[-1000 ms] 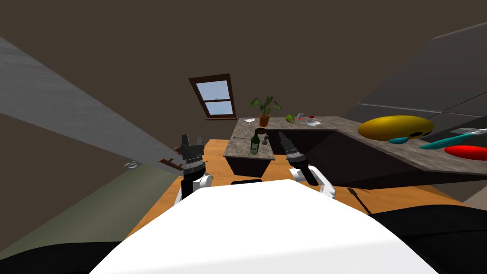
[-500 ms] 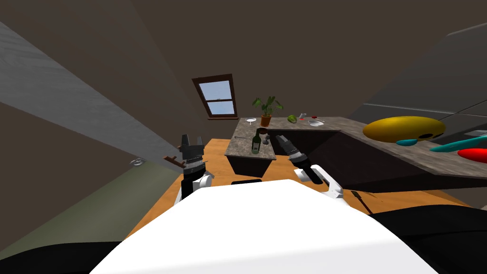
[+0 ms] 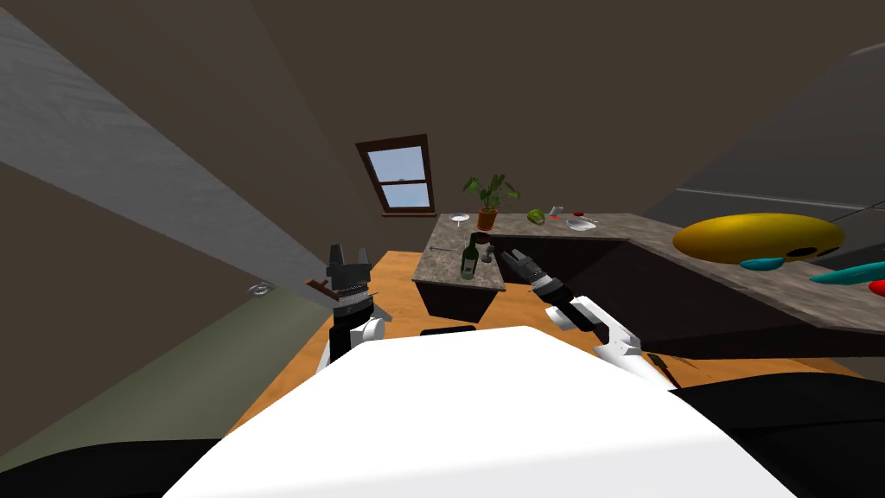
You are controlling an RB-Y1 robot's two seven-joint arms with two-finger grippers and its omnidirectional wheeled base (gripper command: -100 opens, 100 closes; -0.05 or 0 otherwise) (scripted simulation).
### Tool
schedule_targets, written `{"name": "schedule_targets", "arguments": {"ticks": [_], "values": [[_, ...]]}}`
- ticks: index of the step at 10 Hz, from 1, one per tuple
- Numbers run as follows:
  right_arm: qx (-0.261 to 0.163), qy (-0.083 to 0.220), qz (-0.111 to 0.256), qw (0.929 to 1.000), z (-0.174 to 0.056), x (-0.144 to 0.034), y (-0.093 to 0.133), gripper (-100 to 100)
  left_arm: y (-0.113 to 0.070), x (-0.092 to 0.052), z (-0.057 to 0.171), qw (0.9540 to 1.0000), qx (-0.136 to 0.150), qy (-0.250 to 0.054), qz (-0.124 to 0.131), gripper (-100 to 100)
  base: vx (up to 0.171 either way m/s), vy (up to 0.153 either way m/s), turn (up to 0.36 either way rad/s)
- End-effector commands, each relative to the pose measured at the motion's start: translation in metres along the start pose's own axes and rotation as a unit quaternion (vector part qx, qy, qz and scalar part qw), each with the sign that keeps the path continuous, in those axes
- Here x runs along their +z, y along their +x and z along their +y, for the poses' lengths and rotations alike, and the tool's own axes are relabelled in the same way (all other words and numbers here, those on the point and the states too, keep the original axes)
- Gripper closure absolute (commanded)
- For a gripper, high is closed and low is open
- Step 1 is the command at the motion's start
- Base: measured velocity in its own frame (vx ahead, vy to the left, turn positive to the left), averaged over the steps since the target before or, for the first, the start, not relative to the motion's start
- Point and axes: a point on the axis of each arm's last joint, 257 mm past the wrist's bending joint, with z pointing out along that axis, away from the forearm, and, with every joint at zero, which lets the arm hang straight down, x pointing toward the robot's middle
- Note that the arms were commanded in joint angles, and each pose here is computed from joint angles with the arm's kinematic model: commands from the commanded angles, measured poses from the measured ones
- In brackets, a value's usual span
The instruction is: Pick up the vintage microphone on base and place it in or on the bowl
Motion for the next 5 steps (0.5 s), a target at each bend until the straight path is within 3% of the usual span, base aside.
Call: {"name": "schedule_targets", "arguments": {"ticks": [1,4,5], "values": [[-0.022,0.001,0.019,0.9996,-0.008,-0.002,0.004,-100,0.0,0.0,0.0,1.0,0.0,0.0,0.0,0,-0.006,0.024,0.039],[-0.091,0.015,0.08,0.9925,-0.041,-0.015,0.021,-100,0.0,0.0,0.0,1.0,0.0,0.0,0.0,0,-0.006,0.032,0.067],[-0.095,0.013,0.083,0.9919,-0.042,-0.015,0.02,-100,0.0,0.0,0.0,1.0,0.0,0.0,0.0,0,0.0,0.034,0.043]]}}
